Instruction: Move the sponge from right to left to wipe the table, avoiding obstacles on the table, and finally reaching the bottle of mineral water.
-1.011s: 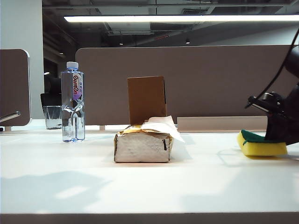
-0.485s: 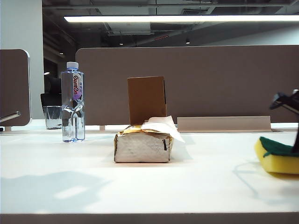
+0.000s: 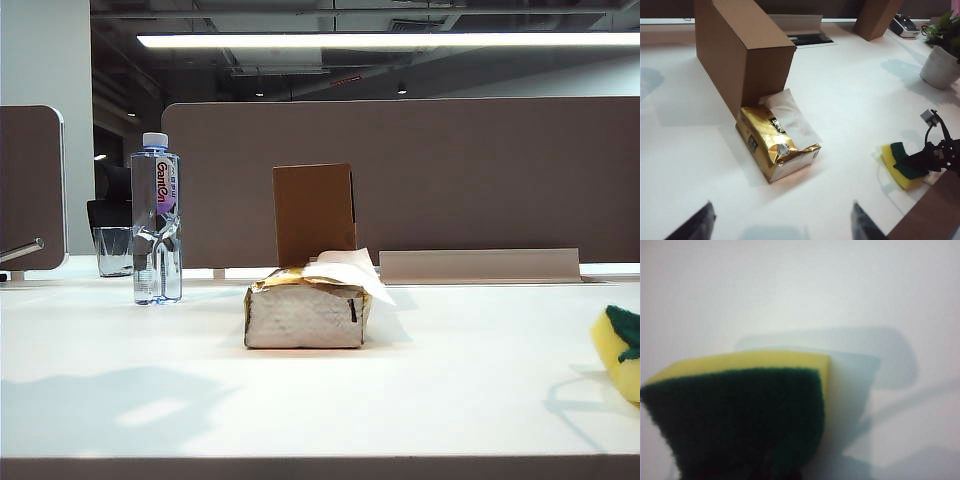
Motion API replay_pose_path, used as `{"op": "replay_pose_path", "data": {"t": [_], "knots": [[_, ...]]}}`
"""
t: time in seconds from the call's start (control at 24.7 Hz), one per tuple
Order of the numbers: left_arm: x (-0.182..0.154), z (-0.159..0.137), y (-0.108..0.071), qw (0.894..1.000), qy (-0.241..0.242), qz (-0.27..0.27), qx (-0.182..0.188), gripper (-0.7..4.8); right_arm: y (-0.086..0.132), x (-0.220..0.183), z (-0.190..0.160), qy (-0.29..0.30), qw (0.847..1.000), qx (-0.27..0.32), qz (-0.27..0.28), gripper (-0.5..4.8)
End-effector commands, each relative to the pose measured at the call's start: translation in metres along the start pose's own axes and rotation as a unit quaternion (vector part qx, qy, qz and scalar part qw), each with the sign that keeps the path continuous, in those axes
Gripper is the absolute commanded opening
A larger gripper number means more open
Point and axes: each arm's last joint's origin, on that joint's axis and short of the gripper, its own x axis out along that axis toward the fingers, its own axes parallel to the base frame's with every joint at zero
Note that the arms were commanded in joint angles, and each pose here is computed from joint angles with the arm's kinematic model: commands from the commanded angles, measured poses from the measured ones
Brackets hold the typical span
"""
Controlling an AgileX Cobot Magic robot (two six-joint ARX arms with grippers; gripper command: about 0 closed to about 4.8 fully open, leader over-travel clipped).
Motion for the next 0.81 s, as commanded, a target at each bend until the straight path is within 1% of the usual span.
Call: {"op": "replay_pose_path", "data": {"t": [0.04,0.12,0.28,0.32,0.4,0.53,0.65,0.81], "knots": [[-0.001,0.003,-0.001,1.000,-0.007,-0.003,0.008,3.50,-0.002,0.004,-0.015,0.051,0.998,0.002,-0.029,-0.06],[-0.001,0.003,-0.001,1.000,-0.007,-0.003,0.008,3.50,0.004,0.006,-0.016,0.051,0.998,-0.015,-0.024,-0.05],[-0.001,0.003,-0.001,1.000,-0.007,-0.003,0.008,3.50,0.018,0.011,-0.022,0.042,0.998,-0.036,-0.034,-0.06],[-0.001,0.003,-0.001,1.000,-0.007,-0.003,0.008,3.50,0.024,0.012,-0.024,0.038,0.998,-0.040,-0.032,-0.06],[-0.001,0.003,-0.001,1.000,-0.007,-0.003,0.008,3.50,0.041,0.016,-0.030,0.018,0.998,-0.050,-0.014,-0.06],[-0.001,0.003,-0.001,1.000,-0.007,-0.003,0.008,3.50,0.053,0.018,-0.036,0.008,0.999,-0.053,0.001,-0.06],[-0.001,0.003,-0.001,1.000,-0.007,-0.003,0.008,3.50,0.064,0.026,-0.043,0.014,0.998,-0.061,0.014,-0.06],[-0.001,0.003,-0.001,1.000,-0.007,-0.003,0.008,3.50,0.072,0.042,-0.050,0.031,0.998,-0.058,0.024,-0.06]]}}
